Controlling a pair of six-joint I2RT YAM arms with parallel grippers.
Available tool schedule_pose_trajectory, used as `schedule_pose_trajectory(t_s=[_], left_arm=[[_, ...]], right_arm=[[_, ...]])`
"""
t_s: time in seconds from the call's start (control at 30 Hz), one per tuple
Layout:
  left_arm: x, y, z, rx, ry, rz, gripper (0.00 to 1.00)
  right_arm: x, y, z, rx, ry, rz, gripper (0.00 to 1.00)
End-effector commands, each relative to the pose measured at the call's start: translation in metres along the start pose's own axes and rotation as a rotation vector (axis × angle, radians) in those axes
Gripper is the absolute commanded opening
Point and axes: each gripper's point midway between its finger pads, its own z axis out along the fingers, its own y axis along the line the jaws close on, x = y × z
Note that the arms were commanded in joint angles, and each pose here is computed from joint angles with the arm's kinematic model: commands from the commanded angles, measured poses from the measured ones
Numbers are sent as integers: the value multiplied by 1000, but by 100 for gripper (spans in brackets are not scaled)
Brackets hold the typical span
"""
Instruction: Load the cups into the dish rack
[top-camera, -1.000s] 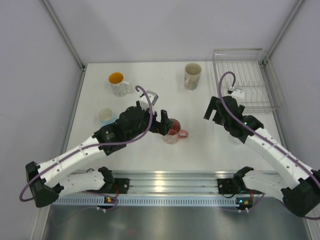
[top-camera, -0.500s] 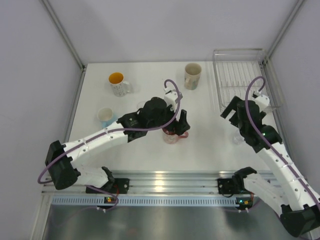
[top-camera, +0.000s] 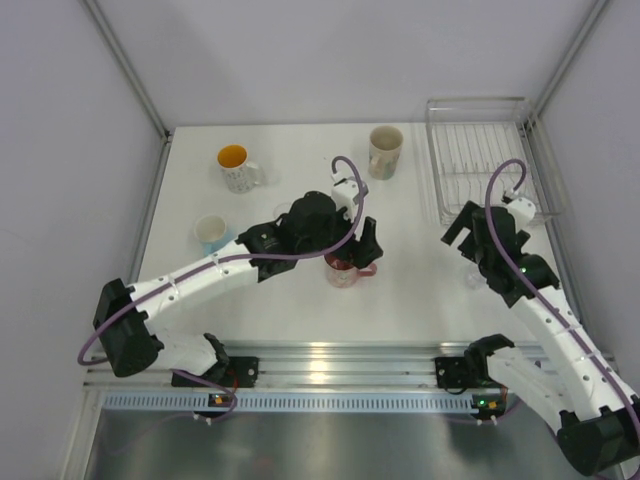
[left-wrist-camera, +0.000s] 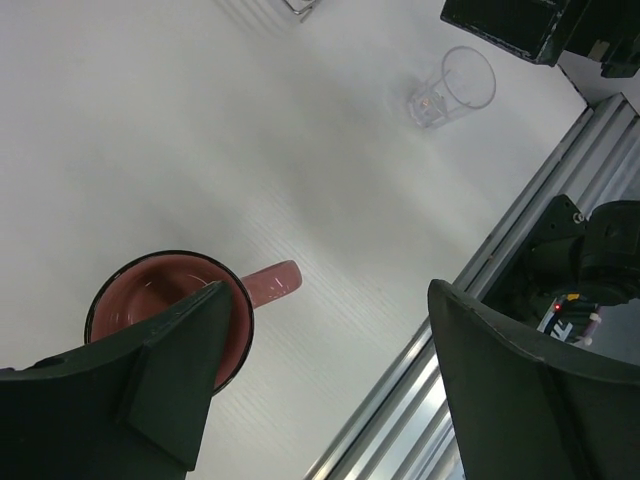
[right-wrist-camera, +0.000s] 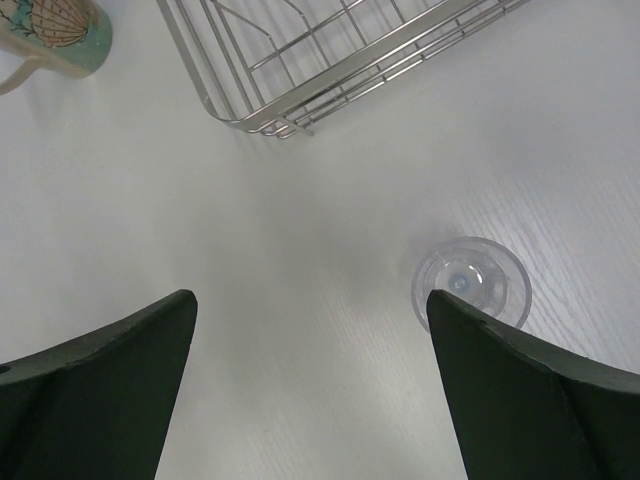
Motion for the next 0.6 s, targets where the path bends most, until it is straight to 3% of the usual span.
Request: schedule_pose_trajectory(t_s=[0.0,0.1,0.27,0.37,0.53,0.57], left_arm=[[-30,-8,-11,17,-100,42,85],[-18,0,-3,-11,-57,48,78],[10,50,9,-298,73,-37,72],[-2,66,5,-388,15,-201,75],[-54,63,-3,-353,-156,-469,72],[-62,59,-3,-348,-185,-584,72]], right_arm=[[-5,1,0,-14,-18,12,99],[-8,5,-2,-42,-28,15,99],[-2,31,-8,-204,5,-43,99],[8,38,-7,-244,53,-62,99],[22,42,-1,-269,100,-70,99],[26,42,1,-272,109,-71,99]])
